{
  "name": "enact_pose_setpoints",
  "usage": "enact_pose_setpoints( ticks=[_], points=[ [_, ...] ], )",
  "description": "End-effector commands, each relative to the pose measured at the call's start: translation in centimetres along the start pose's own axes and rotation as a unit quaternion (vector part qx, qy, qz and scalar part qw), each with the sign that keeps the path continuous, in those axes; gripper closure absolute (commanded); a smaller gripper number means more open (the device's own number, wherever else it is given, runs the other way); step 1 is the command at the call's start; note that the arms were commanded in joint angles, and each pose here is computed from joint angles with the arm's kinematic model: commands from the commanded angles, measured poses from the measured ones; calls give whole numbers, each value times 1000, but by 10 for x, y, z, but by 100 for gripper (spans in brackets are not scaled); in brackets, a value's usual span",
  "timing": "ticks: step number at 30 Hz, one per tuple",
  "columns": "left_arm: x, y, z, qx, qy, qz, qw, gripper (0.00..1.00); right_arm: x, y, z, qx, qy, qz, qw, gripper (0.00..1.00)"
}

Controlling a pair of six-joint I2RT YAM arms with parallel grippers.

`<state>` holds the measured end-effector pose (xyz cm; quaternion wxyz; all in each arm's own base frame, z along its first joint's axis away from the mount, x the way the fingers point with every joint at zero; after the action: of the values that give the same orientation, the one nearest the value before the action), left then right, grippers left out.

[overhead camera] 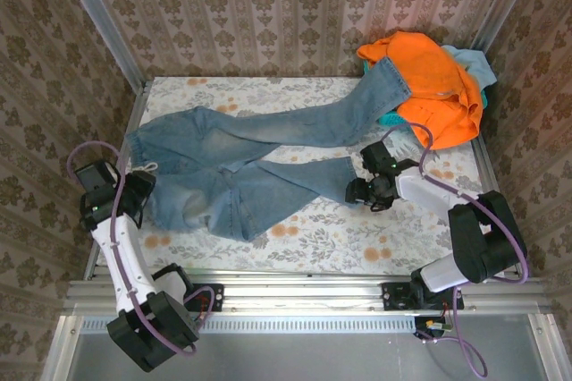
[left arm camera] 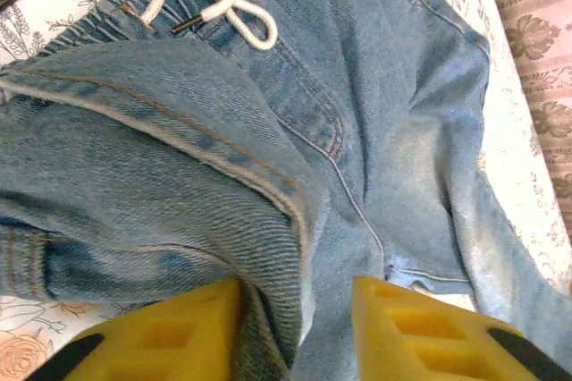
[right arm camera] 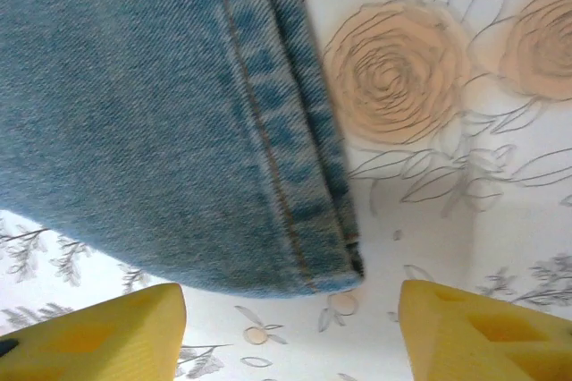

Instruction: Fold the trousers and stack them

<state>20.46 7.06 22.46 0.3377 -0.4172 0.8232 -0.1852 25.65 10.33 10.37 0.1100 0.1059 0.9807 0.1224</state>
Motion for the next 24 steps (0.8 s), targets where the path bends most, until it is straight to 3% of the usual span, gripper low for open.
enact_pose_setpoints(
  ticks=[1, 2, 5, 9, 14, 15, 16, 17, 19, 24],
  points=[
    [1, -5, -3, 15, 6, 8, 1000, 74, -4, 11, 5, -58, 8, 15, 998, 55],
    [0, -7, -4, 17, 5, 9, 1000, 76, -5, 11, 4, -59, 6, 16, 998, 69],
    [-5, -12, -7, 23, 1, 14, 1000, 86, -14, 13, -8, -67, -13, 18, 998, 97],
    [-11, -17, -11, 26, -5, 15, 1000, 99, -26, 17, -44, -69, -73, 12, 995, 100],
    [-14, -20, -13, 30, -12, 15, 999, 100, -29, 7, -62, -43, -109, 22, 993, 100],
    [-13, -20, -13, 31, -11, 13, 999, 100, -28, 2, -58, -34, -103, 33, 994, 81],
    [-13, -20, -12, 33, -11, 12, 999, 100, -25, -2, -51, -32, -89, 37, 995, 53],
    [-13, -20, -12, 34, -11, 11, 999, 100, -20, -4, -43, -32, -70, 40, 996, 43],
    [-12, -19, -10, 36, -11, 10, 999, 100, -12, -6, -28, -46, -48, 46, 997, 38],
    [-12, -19, -8, 40, -7, 6, 999, 100, -4, -9, 2, -68, -7, 68, 995, 37]
  ],
)
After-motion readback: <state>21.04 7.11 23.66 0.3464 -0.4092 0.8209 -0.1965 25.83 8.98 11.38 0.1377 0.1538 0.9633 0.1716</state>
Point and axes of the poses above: each hand's point on the last joint's axis, 136 mm out from that joint toward the fingers, its own z axis out along the fingers, its own y axis along the line the jaws close on, x = y × z, the point moved 7 cm from there along -z, back along the fingers, and after that the axes turned 2 degrees about z, right-handed, at the moved point
